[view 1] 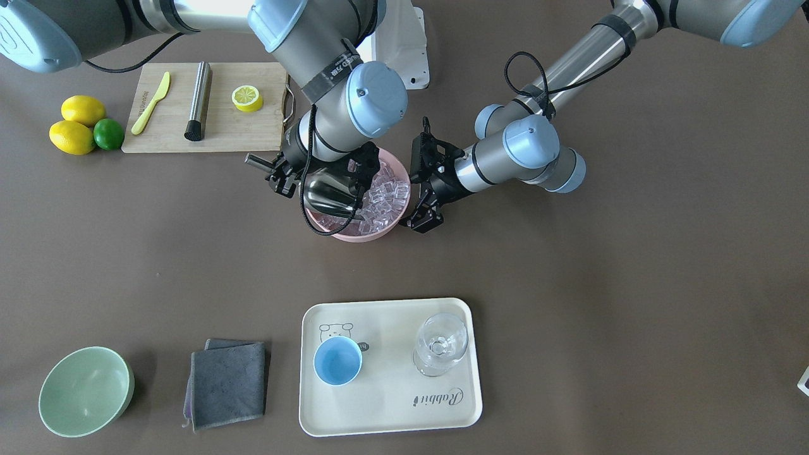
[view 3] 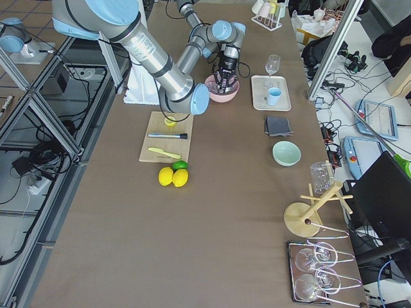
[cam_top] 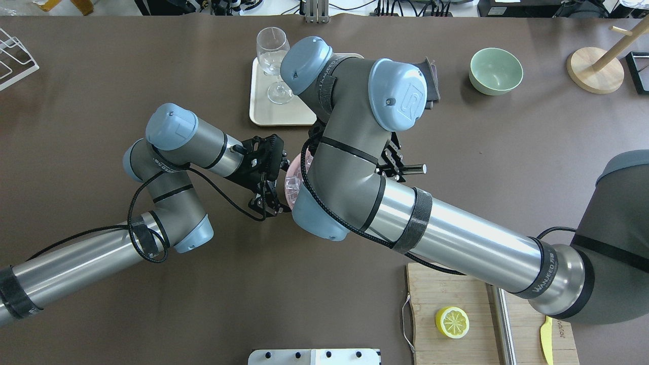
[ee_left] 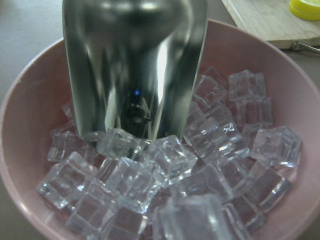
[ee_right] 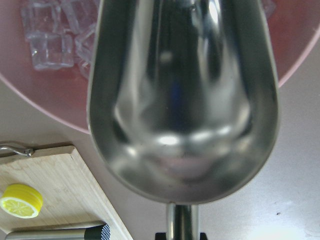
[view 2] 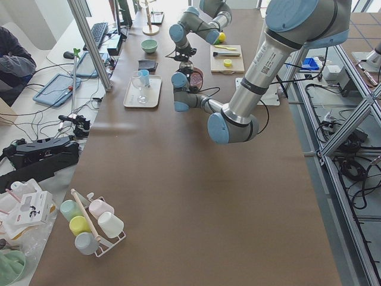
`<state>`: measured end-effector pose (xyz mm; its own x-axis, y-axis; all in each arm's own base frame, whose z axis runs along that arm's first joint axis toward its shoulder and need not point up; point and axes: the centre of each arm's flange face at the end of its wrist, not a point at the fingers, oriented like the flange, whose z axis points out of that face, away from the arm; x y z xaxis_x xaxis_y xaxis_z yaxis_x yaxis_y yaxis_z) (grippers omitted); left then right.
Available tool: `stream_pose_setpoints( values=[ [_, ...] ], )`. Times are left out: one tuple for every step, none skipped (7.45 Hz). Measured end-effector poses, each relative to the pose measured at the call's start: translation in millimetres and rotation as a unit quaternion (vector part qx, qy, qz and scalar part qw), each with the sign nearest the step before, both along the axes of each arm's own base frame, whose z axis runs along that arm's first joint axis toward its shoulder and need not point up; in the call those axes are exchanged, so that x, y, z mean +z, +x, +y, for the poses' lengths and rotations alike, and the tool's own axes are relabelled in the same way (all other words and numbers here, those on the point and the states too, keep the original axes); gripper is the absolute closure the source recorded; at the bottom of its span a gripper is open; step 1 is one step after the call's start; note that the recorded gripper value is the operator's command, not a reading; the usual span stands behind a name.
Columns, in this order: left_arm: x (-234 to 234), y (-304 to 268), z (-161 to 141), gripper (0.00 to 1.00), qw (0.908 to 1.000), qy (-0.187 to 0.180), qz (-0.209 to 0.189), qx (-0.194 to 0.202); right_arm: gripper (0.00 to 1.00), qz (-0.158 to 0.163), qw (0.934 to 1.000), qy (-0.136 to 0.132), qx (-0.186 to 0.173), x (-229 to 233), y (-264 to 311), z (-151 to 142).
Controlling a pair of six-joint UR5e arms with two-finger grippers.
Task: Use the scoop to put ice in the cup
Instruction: 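Push the scoop through the ice cubes with the right gripper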
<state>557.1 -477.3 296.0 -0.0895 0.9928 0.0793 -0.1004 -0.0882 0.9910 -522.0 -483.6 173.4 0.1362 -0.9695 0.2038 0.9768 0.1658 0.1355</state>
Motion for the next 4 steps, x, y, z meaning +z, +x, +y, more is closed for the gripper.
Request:
stream_pose_setpoints(
  values=[
    [-0.2, 0.0, 0.0, 0.01, 1.0000, 0.000, 0.000, 0.000, 1.00, -0.005, 0.9999, 0.000, 0.010, 1.4, -1.5, -0.4],
    [-0.3, -0.3, -0.3, 0.01, 1.0000, 0.001, 0.001, -0.001, 1.00, -0.009, 0.9998, 0.000, 0.016, 3.2, -2.5, -0.4],
    [-0.3, -0.3, -0.3, 0.01, 1.0000, 0.001, 0.001, -0.001, 1.00, -0.013, 0.9997, -0.001, 0.018, 5.3, -2.7, 0.6],
    [-0.3, -0.3, -0.3, 0.01, 1.0000, 0.001, 0.001, -0.001, 1.00, -0.018, 0.9997, -0.002, 0.019, 7.9, -1.2, 2.1]
  ],
)
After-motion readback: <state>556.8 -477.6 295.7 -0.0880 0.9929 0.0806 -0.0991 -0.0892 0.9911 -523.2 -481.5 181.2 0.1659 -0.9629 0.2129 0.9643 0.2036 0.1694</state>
